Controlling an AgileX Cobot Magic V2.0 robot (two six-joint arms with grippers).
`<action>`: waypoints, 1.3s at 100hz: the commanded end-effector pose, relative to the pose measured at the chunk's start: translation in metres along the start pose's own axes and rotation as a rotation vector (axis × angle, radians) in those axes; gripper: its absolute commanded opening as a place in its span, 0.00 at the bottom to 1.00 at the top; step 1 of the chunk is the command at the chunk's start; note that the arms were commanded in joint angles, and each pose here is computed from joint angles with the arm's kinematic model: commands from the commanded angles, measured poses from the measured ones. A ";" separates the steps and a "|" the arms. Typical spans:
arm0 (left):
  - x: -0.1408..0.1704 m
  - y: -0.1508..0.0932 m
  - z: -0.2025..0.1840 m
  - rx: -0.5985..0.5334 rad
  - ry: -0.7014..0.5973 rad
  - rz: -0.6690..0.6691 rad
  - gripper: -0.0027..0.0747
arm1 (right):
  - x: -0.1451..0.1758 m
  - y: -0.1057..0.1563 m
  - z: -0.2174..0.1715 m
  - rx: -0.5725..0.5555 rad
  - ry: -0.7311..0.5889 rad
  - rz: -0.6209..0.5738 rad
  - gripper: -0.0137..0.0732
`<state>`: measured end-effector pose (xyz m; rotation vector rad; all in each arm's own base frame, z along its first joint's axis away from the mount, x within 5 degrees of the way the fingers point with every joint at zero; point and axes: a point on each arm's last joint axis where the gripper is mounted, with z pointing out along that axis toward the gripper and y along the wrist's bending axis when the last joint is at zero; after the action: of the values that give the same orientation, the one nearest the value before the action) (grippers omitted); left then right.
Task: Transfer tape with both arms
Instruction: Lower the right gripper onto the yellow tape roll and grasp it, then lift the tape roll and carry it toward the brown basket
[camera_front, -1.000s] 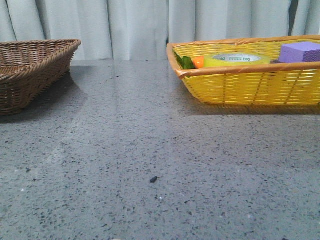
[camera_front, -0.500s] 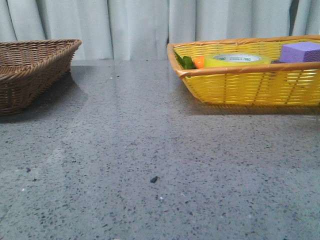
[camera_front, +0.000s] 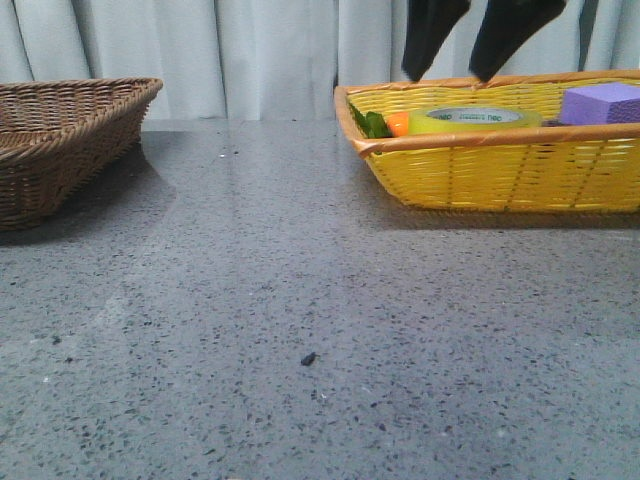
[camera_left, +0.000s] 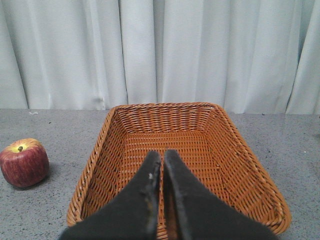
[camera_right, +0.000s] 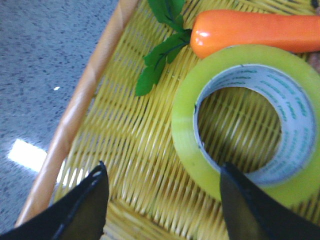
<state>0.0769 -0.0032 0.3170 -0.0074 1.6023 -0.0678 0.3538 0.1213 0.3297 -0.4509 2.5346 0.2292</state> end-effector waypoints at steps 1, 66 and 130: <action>-0.018 -0.001 0.000 0.003 -0.096 -0.027 0.01 | -0.014 -0.001 -0.007 0.011 -0.074 -0.011 0.62; -0.018 -0.001 0.000 0.003 -0.096 -0.027 0.01 | -0.013 -0.011 0.038 0.074 0.004 -0.054 0.43; -0.018 -0.001 0.000 0.003 -0.096 -0.027 0.01 | -0.048 -0.002 -0.023 0.072 -0.069 -0.070 0.11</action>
<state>0.0768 -0.0033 0.3173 -0.0113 1.6017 -0.0740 0.3932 0.1292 0.3234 -0.5124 2.5801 0.1141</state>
